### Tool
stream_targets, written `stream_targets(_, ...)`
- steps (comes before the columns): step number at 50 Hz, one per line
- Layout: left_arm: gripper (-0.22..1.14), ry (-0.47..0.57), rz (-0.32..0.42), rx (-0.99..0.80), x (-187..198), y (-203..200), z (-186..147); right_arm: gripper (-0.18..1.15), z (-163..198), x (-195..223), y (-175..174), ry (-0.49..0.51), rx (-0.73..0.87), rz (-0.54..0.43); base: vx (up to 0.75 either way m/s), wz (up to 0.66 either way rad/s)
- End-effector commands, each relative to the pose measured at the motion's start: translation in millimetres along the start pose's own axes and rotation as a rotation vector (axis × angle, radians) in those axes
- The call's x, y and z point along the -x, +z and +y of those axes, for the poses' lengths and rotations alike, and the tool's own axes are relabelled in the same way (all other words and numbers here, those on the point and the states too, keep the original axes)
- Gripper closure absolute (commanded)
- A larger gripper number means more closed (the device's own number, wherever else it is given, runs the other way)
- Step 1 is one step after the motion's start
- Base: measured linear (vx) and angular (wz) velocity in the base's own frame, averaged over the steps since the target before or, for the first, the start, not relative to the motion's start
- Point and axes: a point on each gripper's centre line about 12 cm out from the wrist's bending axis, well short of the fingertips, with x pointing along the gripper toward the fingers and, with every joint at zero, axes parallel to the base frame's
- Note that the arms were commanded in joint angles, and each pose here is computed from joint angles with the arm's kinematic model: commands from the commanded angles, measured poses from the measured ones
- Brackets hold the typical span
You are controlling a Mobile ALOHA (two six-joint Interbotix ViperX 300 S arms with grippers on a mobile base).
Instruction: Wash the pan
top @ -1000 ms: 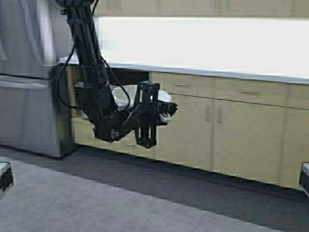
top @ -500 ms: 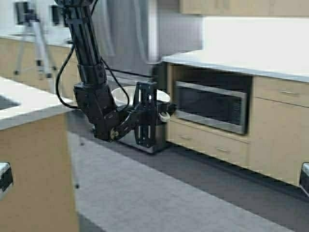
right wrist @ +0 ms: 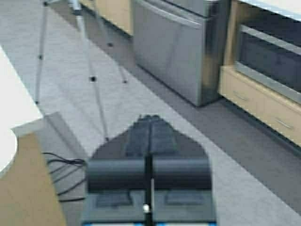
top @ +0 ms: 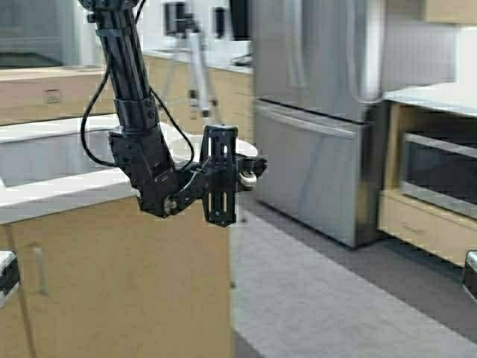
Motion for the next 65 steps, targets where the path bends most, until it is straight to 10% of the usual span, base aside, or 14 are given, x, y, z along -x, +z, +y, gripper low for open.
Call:
stream_targets(1, 0.89, -0.065, 0.008, -0.007, -7.3, -1.3, -20.3, 0.91, 0.1, -1.5, 7.9, 0.001, 0.002, -0.026, 0.11, 0.38)
stream_targets(41, 0.89, -0.014, 0.121, 0.027, 12.7, -4.5, -10.2, 0.91, -2.9, -0.2, 7.8, -0.015, -0.051, -0.047, 0.16, 0.46)
stream_targets(65, 0.89, -0.06, -0.006, 0.02, 6.0, 71.8, -18.0, 0.91, -2.8, 2.2, 2.8, -0.014, -0.06, -0.036, 0.2, 0.19)
